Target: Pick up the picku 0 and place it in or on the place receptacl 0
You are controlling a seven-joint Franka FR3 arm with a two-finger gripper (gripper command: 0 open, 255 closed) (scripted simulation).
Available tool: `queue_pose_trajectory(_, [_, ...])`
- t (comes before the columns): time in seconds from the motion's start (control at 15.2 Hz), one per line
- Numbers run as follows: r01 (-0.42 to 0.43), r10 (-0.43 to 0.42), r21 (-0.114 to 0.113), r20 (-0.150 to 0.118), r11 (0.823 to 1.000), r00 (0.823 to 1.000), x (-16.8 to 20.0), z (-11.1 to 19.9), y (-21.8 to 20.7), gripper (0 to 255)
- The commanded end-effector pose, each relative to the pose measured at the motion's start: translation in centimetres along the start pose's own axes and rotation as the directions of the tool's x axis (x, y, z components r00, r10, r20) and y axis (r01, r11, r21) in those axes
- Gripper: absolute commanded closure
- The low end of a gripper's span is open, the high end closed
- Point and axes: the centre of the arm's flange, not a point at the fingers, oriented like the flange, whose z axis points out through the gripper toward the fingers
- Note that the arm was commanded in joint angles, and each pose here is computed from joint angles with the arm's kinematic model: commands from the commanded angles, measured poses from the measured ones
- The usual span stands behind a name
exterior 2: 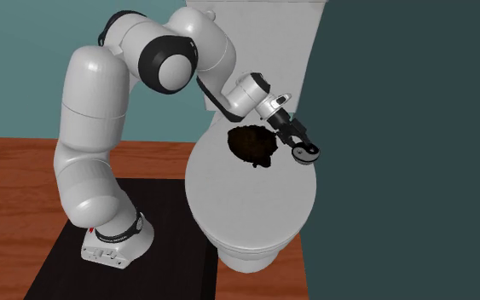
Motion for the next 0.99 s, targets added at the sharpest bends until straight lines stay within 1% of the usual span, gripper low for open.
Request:
queue_pose_trajectory(0.0, [0.0,0.0,0.0,-0.001,1.0,1.0,0.03,0.51,0.01,0])
queue_pose_trajectory(0.4, [0.0,0.0,0.0,-0.001,1.0,1.0,0.04,0.51,0.01,0])
queue_pose_trajectory(0.46, [0.0,0.0,0.0,-0.001,1.0,1.0,0.03,0.53,0.02,255])
queue_pose_trajectory(0.92, [0.0,0.0,0.0,-0.001,1.0,1.0,0.02,0.55,0.01,255])
